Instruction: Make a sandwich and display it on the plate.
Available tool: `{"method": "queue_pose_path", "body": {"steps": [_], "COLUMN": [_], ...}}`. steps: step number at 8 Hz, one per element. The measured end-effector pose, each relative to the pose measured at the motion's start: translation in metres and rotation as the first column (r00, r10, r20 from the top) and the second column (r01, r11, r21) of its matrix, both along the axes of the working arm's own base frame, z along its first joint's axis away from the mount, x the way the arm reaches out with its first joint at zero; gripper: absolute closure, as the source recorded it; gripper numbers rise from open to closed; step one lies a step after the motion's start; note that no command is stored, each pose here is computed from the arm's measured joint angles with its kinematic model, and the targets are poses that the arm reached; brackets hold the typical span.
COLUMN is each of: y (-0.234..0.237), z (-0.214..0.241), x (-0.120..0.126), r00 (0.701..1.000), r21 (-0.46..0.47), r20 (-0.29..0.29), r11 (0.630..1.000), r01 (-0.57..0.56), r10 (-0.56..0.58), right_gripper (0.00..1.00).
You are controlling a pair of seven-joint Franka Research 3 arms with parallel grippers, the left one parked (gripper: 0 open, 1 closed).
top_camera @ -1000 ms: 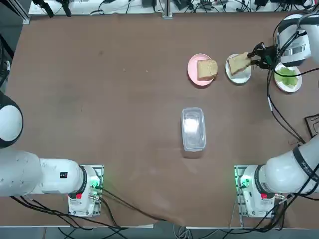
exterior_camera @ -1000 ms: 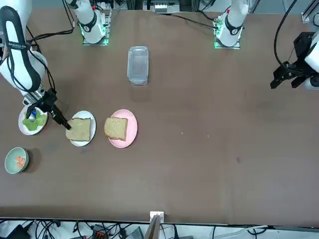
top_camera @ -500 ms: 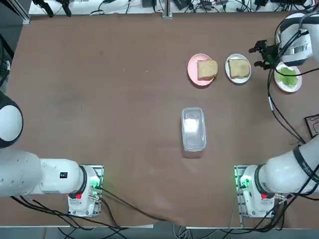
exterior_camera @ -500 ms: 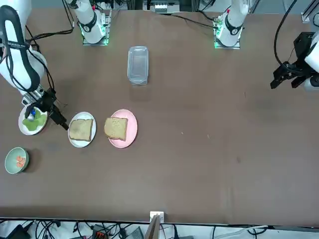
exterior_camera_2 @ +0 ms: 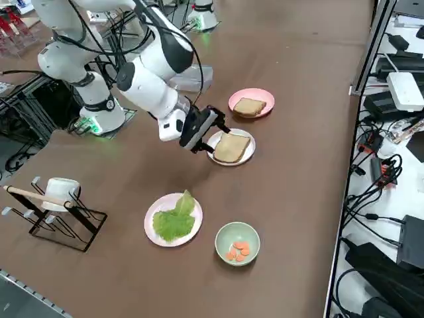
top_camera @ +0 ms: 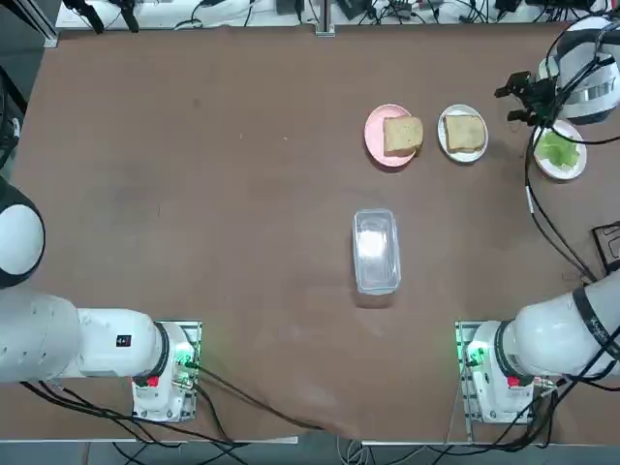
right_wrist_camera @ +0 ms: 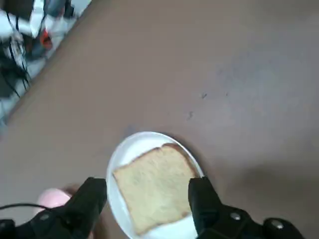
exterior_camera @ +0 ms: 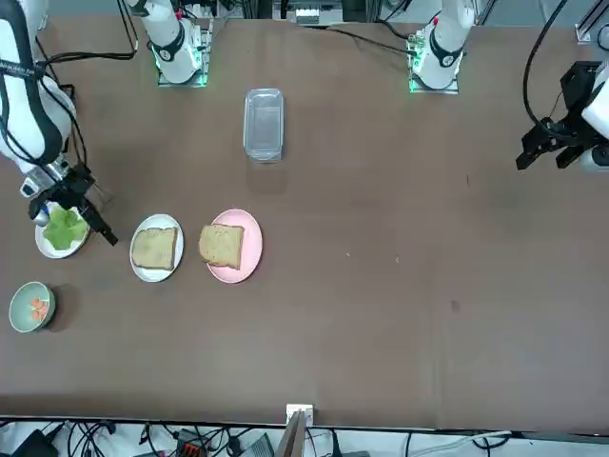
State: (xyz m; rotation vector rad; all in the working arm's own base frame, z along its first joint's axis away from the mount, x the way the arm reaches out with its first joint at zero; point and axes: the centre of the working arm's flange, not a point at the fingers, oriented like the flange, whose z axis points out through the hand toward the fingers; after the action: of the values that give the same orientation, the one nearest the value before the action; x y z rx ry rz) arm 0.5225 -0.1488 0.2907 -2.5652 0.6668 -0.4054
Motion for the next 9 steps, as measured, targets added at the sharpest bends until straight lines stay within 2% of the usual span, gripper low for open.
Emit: {"method": "queue_pose_path", "body": {"steps": [2,5,7,9], "y": [-0.002,-0.026,-0.052,-0.076], "z": [0.024,0.073,0.096,0.104], "x": [0.011,0.036,0.050,0.072], "r00": [0.987,0.936,0.879,0.842], "r21": [-0.079,-0.120,-0.146,-0.165], "r20": [-0.018,-0.086,-0.199,-0.276], "r11": [0.984,0.929,0.873,0.841], "r01": [-0.159,-0.349,-0.465,-0.516], "r10": [0.159,0.340,0.434,0.463], "right_gripper": [0.00,0.00,0.00,0.00]}}
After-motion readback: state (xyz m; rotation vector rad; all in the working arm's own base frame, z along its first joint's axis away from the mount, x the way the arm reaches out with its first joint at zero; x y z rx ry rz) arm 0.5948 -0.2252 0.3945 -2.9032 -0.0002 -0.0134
